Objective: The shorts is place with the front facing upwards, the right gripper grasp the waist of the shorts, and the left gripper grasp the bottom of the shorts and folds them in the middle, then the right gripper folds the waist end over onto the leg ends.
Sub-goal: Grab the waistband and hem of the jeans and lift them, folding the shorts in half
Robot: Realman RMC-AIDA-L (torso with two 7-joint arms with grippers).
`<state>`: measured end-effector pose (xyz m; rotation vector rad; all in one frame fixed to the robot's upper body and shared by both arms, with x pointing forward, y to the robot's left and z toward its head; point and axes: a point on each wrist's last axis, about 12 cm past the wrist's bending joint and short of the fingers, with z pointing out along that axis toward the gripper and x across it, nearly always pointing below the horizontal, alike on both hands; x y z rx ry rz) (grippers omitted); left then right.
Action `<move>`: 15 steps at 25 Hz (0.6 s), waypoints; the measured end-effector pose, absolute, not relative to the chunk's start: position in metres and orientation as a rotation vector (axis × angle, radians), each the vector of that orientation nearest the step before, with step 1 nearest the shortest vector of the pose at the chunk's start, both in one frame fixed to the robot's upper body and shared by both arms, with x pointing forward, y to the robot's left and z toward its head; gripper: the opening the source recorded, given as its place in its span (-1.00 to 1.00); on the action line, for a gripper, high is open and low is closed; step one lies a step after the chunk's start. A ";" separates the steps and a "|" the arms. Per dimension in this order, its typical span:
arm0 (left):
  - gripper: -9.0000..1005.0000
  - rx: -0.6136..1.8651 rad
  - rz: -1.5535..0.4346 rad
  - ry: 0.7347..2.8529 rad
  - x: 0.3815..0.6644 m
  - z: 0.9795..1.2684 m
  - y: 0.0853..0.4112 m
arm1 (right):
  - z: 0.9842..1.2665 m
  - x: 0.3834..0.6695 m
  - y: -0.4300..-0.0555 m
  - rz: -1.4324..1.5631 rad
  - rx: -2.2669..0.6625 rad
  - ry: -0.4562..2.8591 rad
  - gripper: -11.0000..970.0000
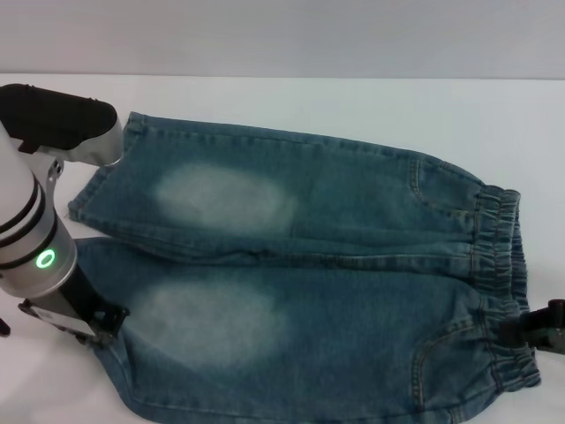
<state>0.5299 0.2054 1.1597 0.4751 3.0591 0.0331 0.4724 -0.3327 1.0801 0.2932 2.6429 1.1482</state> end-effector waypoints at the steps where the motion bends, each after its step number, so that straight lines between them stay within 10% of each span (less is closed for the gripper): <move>1: -0.79 0.478 0.034 3.059 0.530 1.160 0.205 | 1.080 0.473 -0.333 1.150 0.293 2.640 -0.60; 6: -0.79 0.485 0.035 3.052 0.531 1.160 0.203 | 1.083 0.475 -0.332 1.154 0.275 2.624 -0.93; 15: -0.79 0.476 0.035 3.052 0.531 1.160 0.204 | 1.091 0.478 -0.331 1.187 0.226 2.550 -0.96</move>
